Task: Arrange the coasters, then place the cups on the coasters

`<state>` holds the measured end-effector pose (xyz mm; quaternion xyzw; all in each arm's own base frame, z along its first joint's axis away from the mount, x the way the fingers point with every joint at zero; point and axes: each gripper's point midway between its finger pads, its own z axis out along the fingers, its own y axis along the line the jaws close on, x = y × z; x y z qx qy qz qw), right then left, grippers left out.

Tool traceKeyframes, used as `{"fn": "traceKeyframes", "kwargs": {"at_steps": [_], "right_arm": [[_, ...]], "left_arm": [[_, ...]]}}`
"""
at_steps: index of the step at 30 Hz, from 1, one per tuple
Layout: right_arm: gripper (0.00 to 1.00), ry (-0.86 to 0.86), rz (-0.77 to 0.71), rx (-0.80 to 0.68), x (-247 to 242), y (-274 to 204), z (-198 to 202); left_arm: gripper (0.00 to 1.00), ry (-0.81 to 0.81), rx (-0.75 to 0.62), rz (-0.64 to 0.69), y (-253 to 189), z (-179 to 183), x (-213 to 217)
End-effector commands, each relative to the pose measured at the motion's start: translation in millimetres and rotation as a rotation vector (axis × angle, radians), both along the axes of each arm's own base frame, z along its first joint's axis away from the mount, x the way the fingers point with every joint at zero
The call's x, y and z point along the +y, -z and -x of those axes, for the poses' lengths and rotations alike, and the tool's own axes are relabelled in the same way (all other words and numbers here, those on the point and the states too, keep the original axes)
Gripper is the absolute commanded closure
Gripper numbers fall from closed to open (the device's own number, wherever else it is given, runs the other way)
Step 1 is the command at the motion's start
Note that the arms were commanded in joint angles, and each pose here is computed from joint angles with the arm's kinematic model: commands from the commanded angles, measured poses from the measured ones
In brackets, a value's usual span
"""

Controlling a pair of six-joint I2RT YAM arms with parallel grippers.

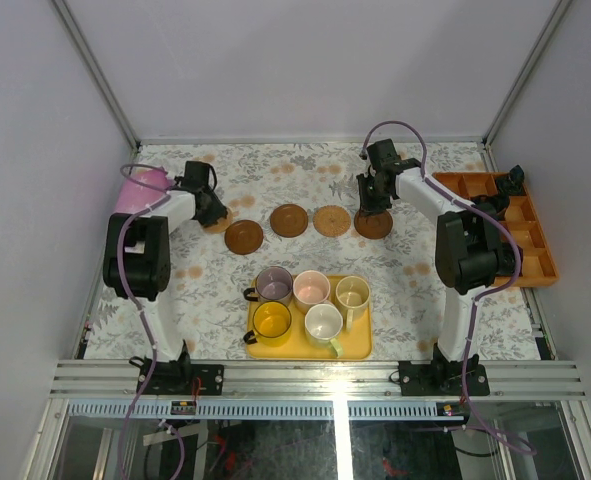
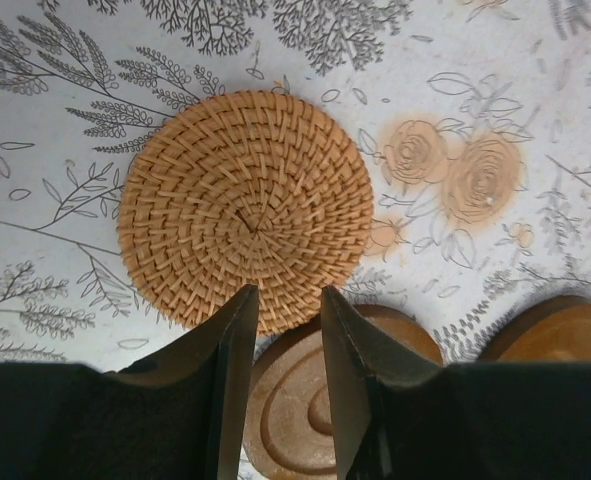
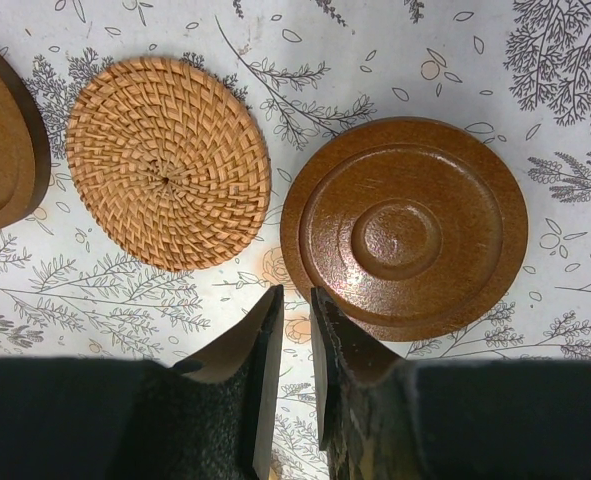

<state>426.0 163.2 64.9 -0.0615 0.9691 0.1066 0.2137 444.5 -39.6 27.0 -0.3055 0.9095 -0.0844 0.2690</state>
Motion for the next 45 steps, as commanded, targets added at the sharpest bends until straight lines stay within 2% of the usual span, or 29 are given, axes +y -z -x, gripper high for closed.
{"fn": "traceKeyframes", "kwargs": {"at_steps": [1,5,8,10,12,15,22,45], "right_arm": [[0.76,-0.017,-0.04,-0.036,11,-15,-2],[0.76,-0.015,-0.044,-0.035,12,-14,-3],[0.76,-0.012,-0.048,-0.036,12,-14,-4],[0.76,-0.01,-0.05,-0.035,13,-13,-5],[0.76,-0.01,-0.051,-0.036,13,-14,-5],[0.76,-0.009,-0.051,-0.034,13,-12,-5],[0.76,-0.004,-0.048,-0.025,12,-9,-2],[0.76,-0.007,-0.036,-0.026,11,-10,-6]], "left_arm": [[0.68,0.014,-0.11,-0.025,-47,-9,3],[0.68,0.03,-0.186,-0.032,-79,-15,1],[0.69,0.091,-0.204,-0.011,-85,-14,-13],[0.77,0.144,-0.19,0.004,-79,-9,-27],[0.92,0.196,-0.173,0.018,-72,-4,-43],[1.0,0.262,-0.141,0.037,-60,5,-66],[1.0,0.348,-0.072,0.03,-37,21,-96],[1.0,0.257,0.142,-0.065,14,61,-77]]}}
